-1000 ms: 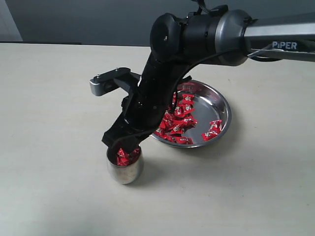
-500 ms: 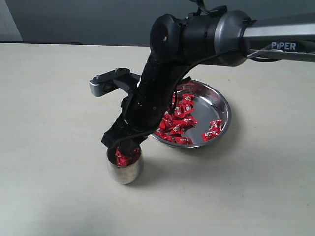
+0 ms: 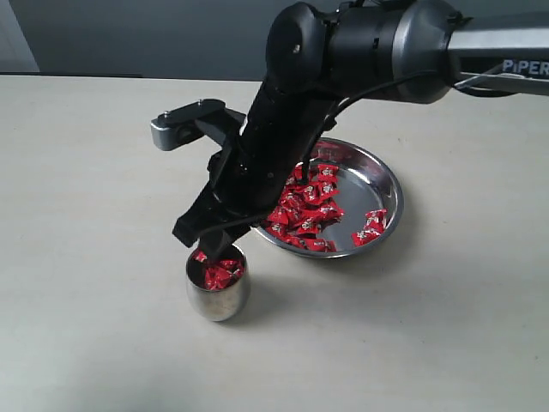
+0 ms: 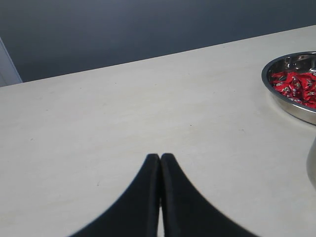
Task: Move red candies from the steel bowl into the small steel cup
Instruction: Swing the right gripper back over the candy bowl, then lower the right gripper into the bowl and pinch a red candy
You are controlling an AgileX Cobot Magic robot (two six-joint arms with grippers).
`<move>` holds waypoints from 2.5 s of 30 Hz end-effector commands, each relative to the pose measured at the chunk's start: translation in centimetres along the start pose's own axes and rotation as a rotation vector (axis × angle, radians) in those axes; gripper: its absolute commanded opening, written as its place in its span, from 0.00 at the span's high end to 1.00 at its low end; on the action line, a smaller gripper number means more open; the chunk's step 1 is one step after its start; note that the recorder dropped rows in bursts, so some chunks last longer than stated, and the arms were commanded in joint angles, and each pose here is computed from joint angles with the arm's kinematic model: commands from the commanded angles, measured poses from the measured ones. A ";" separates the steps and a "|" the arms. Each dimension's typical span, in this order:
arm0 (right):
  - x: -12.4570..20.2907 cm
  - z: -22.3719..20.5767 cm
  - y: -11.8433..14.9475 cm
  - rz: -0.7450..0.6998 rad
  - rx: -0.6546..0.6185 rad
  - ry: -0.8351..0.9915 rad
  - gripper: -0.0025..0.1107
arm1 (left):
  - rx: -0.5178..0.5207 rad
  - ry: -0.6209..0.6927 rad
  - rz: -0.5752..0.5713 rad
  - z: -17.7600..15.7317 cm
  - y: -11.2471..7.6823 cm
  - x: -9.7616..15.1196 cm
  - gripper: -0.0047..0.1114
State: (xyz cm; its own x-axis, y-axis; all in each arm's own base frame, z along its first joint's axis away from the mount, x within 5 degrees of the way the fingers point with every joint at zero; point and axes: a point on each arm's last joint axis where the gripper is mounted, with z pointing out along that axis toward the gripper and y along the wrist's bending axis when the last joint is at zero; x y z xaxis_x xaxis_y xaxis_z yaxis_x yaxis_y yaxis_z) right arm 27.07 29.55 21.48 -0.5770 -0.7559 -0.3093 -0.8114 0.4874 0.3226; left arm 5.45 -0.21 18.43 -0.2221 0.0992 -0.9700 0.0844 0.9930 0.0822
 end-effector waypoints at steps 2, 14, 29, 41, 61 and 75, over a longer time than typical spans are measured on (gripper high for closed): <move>-0.1 -1.6 0.6 -0.027 0.012 -0.035 0.72 | 0.007 -0.013 -0.005 0.0 0.0 -0.1 0.96; -0.2 -2.9 0.5 -0.058 0.082 -0.072 0.72 | 0.007 -0.013 -0.005 0.0 0.0 -0.1 0.96; 0.5 -5.8 -6.7 0.153 0.287 -0.180 0.98 | 0.007 -0.013 -0.005 0.0 0.0 -0.1 0.96; 3.4 -6.0 -14.7 0.399 0.339 -0.185 0.98 | 0.007 -0.013 -0.005 0.0 0.0 -0.1 0.96; 5.5 0.5 -17.3 0.419 0.218 0.026 0.67 | 0.007 -0.013 -0.005 0.0 0.0 -0.1 0.96; 5.6 1.9 -18.0 0.423 0.220 0.018 0.67 | 0.007 -0.013 -0.005 0.0 0.0 -0.1 0.96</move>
State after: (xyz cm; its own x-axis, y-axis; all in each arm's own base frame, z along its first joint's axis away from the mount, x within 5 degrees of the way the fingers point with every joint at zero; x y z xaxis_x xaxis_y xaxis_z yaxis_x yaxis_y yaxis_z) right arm 38.18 17.56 12.99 -0.8604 -0.4736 -0.1884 -0.5068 0.8341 0.2180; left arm 5.45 -0.21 18.43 -0.2221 0.0992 -0.9700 0.0844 0.9930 0.0822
